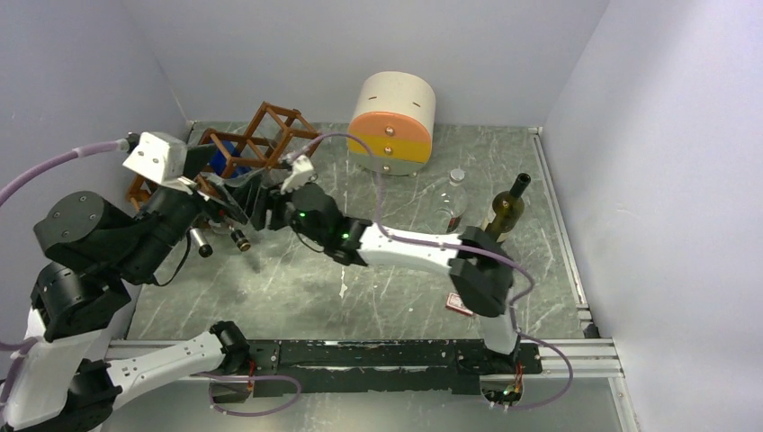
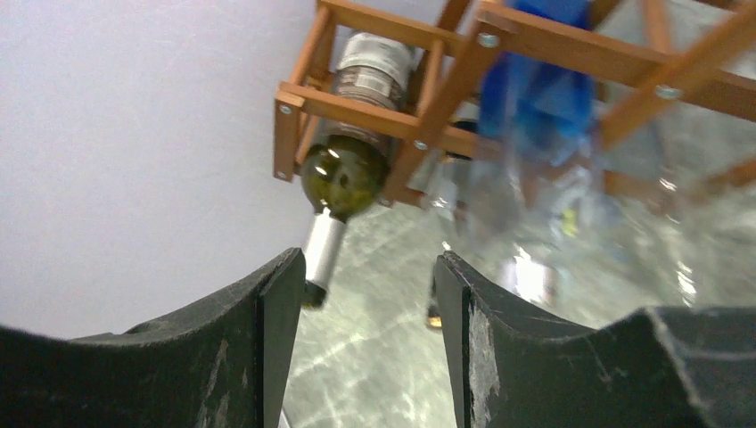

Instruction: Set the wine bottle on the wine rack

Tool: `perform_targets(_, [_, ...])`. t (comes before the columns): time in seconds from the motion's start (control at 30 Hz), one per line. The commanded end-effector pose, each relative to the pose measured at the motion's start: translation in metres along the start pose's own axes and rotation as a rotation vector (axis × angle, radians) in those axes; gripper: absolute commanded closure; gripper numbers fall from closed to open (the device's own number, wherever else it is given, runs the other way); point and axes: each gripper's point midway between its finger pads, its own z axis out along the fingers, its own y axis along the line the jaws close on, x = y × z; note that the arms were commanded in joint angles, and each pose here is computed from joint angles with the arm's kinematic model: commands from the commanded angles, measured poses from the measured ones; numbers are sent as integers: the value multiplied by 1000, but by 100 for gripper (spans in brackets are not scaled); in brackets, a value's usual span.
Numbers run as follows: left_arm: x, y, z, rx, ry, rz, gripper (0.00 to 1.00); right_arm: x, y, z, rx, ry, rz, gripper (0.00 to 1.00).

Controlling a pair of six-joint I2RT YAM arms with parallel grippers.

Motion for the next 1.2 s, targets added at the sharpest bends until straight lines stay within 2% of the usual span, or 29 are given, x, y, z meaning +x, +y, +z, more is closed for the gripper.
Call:
perform_targets(0.0, [-11, -6, -4, 48, -57, -6, 5, -28, -30, -53, 148, -51, -48, 41])
perform_targets(0.23, [13, -13, -2, 72, -36, -29, 5, -56, -116, -132, 547, 21, -158, 39])
perform_targets(0.33, [35, -15, 3, 64, 12, -27, 5, -101, -143, -176, 713, -3, -197, 37])
perform_targets(0.47, [54, -12, 9, 23, 46, -27, 5, -167, -156, -226, 793, -107, -242, 35])
perform_targets(0.6, [71, -9, 18, -24, 67, -36, 5, -211, -182, -264, 889, -172, -270, 33])
perform_targets(0.83, [109, -28, 49, -8, 118, -49, 5, -254, -254, -328, 1184, -186, -301, 27])
perform_targets(0.97, [126, -42, 66, 24, 134, -58, 5, -276, -282, -378, 1313, -251, -275, 26])
perform_targets(1.17, [146, -58, 77, 77, 173, -66, 5, -286, -301, -422, 1413, -344, -209, 24])
